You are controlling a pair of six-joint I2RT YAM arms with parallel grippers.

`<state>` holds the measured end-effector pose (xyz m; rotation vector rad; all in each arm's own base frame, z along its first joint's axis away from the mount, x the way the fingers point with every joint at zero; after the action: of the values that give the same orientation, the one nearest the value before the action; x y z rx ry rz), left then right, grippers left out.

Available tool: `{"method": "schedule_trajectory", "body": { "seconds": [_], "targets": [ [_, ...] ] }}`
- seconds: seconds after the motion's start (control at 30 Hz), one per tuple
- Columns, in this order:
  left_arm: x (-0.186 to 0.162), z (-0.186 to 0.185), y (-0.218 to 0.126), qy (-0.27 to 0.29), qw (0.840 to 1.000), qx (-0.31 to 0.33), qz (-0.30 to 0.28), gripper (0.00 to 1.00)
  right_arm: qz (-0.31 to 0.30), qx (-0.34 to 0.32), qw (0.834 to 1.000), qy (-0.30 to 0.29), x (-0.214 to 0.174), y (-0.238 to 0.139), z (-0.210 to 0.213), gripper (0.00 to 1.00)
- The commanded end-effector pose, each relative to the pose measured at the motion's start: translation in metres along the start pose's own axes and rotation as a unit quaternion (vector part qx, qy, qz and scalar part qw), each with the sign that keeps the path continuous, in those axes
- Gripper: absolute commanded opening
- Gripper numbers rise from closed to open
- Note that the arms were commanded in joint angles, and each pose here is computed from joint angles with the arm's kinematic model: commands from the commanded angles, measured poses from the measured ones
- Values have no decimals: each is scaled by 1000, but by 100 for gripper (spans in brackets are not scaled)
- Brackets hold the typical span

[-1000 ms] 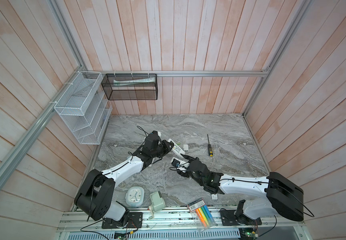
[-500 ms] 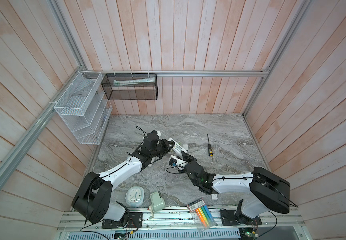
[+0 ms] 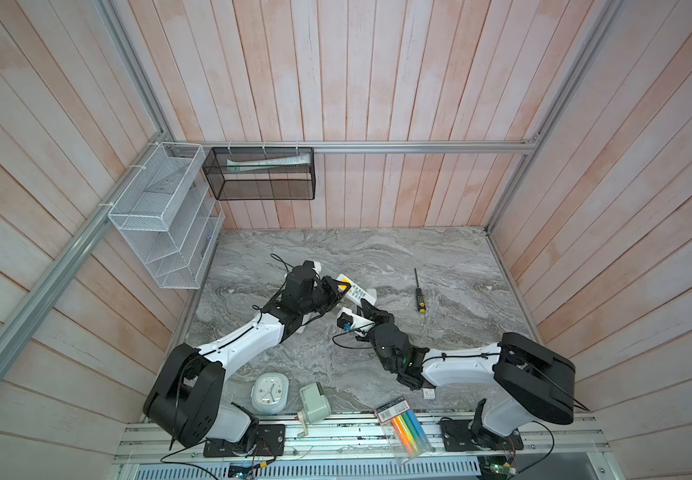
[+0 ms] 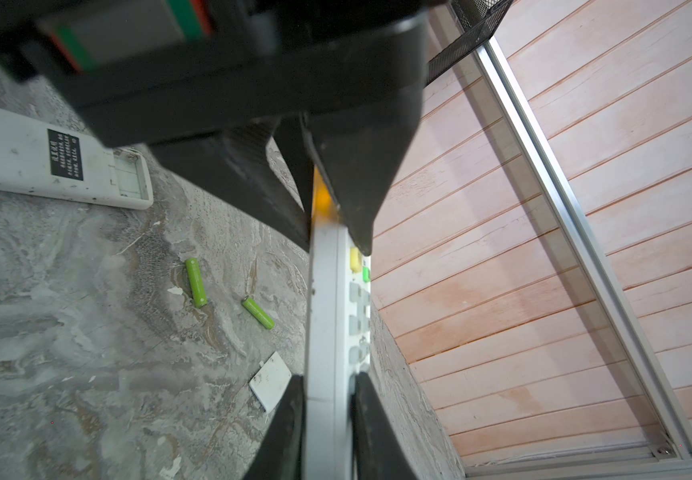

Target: Unload the batteries from the remote control

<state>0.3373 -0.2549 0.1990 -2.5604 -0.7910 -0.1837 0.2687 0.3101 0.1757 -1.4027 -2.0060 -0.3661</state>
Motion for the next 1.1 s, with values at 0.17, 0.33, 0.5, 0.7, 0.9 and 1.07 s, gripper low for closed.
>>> {"method": "schedule_trajectory", "body": {
  "seconds": [0.17, 0.33, 0.5, 0.7, 0.9, 1.07],
  "targets": [
    [-7, -13, -6, 19, 999, -35, 16, 14, 4, -14, 1000, -15, -2, 2, 0, 4],
    [-6, -15, -5, 22, 999, -42, 19, 19, 5, -18, 1000, -22, -3, 1, -2, 0],
    [-8, -14, -5, 24, 998, -48, 24, 33, 1, -15, 1000, -19, -1, -2, -4, 0],
    [-8, -15, -5, 36, 998, -52, 26, 49, 5, -5, 1000, -8, -4, -2, -5, 0],
    [-5, -12, -7, 52, 998, -41, 23, 62, 5, 10, 1000, 19, -7, -4, -10, 0],
    [5, -3, -16, 86, 996, -5, -5, 84, 1, 53, 996, 70, -9, -8, -18, 0]
  ]
}}
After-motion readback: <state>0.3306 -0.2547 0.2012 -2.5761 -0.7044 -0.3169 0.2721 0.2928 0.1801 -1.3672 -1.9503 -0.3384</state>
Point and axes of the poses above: each gripper's point midway between its finger pads, its own y axis out along the fingers, its own z axis along the line the jaws close on, x = y × z, the point moved 2 cm from there along -y, back along the fingers, and after that the axes turned 3 degrees about y, right-handed, at the moved point
